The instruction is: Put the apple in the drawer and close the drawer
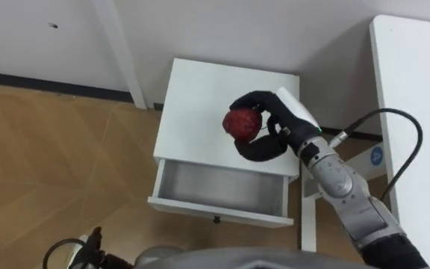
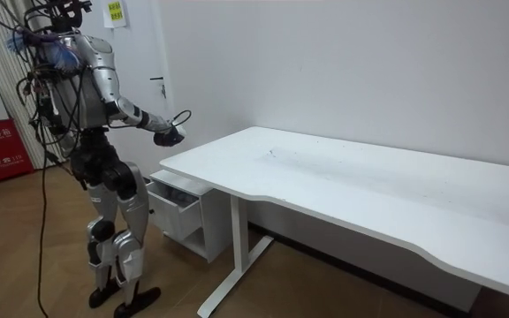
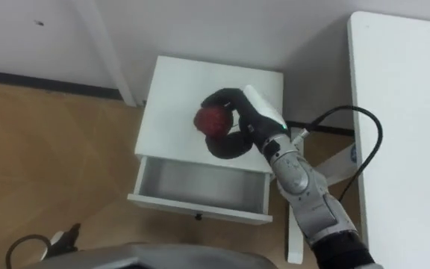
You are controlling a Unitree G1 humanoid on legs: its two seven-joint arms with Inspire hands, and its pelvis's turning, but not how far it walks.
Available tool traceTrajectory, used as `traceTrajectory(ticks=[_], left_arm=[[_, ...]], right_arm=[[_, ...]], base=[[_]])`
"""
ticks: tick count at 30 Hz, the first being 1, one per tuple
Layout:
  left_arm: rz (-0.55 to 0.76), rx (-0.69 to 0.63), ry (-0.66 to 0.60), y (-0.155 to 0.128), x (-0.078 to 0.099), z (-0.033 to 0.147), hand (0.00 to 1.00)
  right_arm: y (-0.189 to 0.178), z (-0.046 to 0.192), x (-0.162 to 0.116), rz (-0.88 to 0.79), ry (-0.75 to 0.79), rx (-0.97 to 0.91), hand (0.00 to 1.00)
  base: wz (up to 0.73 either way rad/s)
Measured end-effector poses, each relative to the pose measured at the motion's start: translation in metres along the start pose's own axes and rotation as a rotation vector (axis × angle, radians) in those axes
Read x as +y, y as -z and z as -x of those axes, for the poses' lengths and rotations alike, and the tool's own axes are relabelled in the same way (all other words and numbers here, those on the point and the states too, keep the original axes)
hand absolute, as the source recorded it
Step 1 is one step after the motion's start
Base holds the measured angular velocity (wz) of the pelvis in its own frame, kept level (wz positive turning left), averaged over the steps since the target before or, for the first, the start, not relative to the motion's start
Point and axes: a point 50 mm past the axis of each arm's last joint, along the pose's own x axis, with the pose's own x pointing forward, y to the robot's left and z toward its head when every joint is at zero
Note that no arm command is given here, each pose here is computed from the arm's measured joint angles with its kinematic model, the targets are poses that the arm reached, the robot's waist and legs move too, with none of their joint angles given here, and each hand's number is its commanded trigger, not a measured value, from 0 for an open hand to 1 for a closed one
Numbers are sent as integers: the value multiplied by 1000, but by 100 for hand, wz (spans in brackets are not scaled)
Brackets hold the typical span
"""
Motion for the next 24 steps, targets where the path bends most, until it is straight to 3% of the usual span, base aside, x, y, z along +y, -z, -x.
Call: traceTrajectory(ticks=[13,14,15,24], left_arm=[[1,-20,-4,-9,2,-2,0],[-1,-21,-3,-9,2,-2,0],[-2,-22,-2,-9,1,-2,0],[-13,-28,10,-11,0,-2,0]], right_arm=[[20,10,14,36,-132,107,100],[22,10,14,35,-135,113,33],[22,10,15,34,-137,117,0],[27,12,18,62,-170,138,0]], base=[[1],[0],[0],[0]])
